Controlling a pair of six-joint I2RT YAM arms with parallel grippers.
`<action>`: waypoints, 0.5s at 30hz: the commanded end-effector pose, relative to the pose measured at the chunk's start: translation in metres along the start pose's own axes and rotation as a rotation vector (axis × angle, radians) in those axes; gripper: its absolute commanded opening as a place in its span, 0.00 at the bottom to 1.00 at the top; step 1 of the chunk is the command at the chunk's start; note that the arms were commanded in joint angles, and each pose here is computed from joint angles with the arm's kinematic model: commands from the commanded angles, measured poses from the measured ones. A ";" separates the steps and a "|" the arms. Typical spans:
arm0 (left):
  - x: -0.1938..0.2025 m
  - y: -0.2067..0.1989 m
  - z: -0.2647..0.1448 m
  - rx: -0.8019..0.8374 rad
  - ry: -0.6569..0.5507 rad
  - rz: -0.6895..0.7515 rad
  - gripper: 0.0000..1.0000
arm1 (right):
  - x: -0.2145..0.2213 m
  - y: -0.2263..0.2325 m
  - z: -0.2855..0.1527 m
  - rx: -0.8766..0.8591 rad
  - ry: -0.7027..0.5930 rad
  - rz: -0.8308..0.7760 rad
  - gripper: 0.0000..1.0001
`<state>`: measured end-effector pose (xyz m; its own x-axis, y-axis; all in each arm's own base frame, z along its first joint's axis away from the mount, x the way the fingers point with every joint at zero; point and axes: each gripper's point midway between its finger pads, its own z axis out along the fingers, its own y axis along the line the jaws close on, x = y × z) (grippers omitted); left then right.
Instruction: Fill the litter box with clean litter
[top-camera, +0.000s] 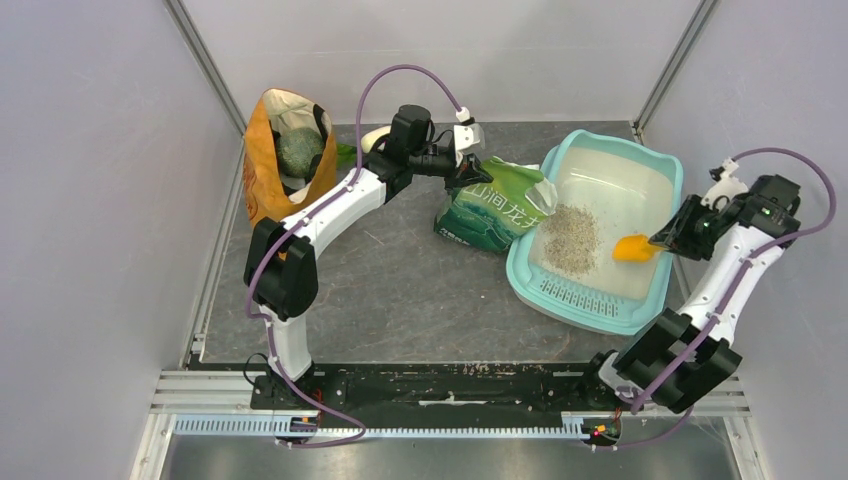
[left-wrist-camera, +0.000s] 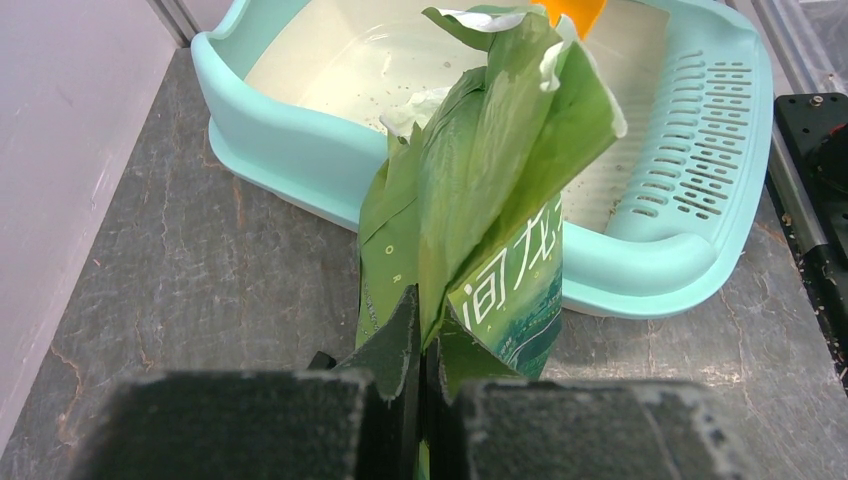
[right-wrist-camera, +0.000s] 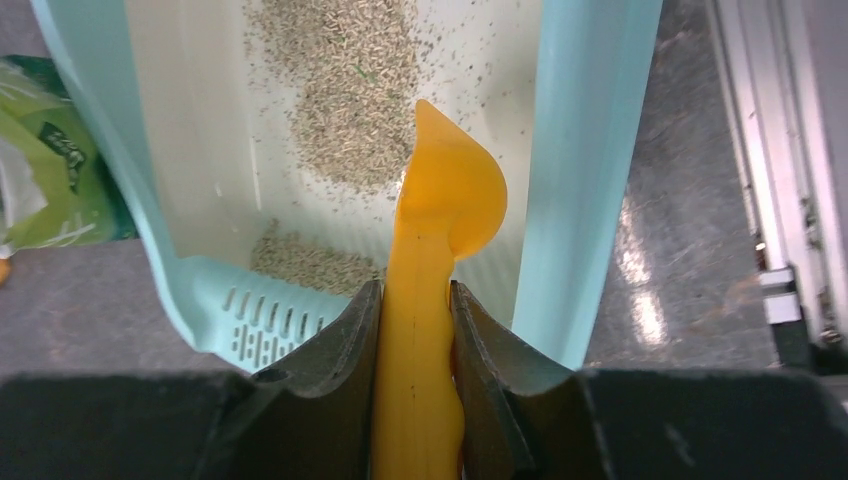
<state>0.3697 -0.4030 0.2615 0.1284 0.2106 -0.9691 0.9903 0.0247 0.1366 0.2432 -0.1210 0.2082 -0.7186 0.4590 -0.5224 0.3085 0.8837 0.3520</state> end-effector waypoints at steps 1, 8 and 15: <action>-0.071 0.000 -0.009 -0.003 -0.158 0.165 0.02 | -0.041 0.015 0.004 0.059 -0.109 -0.177 0.00; -0.067 -0.005 -0.012 0.006 -0.139 0.181 0.02 | -0.076 0.085 -0.015 -0.235 -0.148 -0.205 0.00; -0.065 -0.008 -0.013 0.019 -0.136 0.192 0.02 | -0.078 0.154 -0.075 -0.530 -0.135 -0.178 0.00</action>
<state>0.3686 -0.4022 0.2585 0.1267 0.2136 -0.9687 0.9906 0.0237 0.1348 0.3189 -0.0752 0.3092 -0.6423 0.3115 -0.7003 -0.0301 0.9027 0.4291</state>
